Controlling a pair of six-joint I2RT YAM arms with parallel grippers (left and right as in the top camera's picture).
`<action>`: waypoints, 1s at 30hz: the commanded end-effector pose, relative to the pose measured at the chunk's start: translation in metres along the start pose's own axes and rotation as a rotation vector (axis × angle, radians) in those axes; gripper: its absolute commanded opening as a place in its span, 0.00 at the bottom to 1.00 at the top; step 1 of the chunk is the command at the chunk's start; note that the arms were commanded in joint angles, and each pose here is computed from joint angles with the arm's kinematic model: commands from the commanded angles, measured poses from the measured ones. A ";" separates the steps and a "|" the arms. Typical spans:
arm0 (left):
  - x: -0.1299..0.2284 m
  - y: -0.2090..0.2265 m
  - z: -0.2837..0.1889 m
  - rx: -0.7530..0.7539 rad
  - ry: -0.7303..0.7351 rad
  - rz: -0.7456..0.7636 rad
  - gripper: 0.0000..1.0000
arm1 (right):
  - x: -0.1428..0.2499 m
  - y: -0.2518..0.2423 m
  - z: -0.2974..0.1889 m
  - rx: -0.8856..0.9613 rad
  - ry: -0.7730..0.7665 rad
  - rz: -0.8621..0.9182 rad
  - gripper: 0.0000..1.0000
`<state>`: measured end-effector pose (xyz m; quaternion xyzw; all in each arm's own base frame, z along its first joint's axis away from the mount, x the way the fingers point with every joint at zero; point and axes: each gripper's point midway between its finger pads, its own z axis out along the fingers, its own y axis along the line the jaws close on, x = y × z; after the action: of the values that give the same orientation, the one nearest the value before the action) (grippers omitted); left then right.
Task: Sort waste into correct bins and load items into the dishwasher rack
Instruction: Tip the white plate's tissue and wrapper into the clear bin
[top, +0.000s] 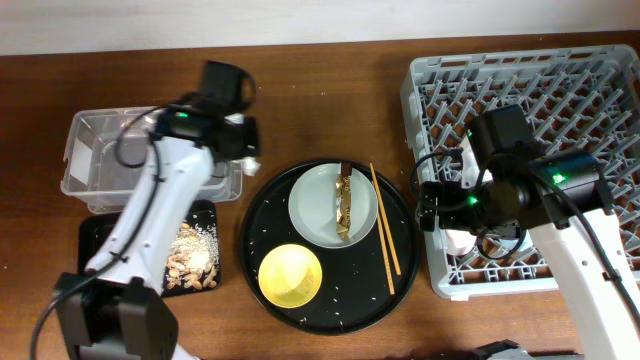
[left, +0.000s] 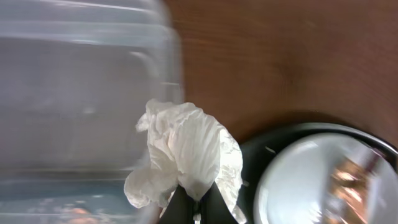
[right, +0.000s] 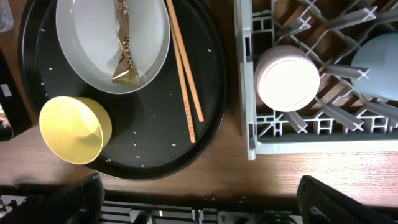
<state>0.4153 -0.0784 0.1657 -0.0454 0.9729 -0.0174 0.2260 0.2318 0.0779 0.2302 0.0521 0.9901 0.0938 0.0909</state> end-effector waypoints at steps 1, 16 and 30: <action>-0.019 0.069 -0.002 -0.077 -0.033 -0.124 0.00 | -0.002 0.001 -0.001 0.003 -0.012 -0.018 0.99; 0.087 -0.105 0.029 0.195 0.201 0.258 0.72 | -0.003 0.002 -0.001 0.001 -0.017 -0.018 0.99; 0.149 -0.186 0.096 0.140 0.202 0.441 0.16 | -0.003 0.002 -0.001 0.002 -0.015 -0.018 0.98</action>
<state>0.3319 -0.2907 0.0248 0.1960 0.9707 -0.0688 0.1210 0.2345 0.0786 0.2309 0.0516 0.9894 0.0954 0.0965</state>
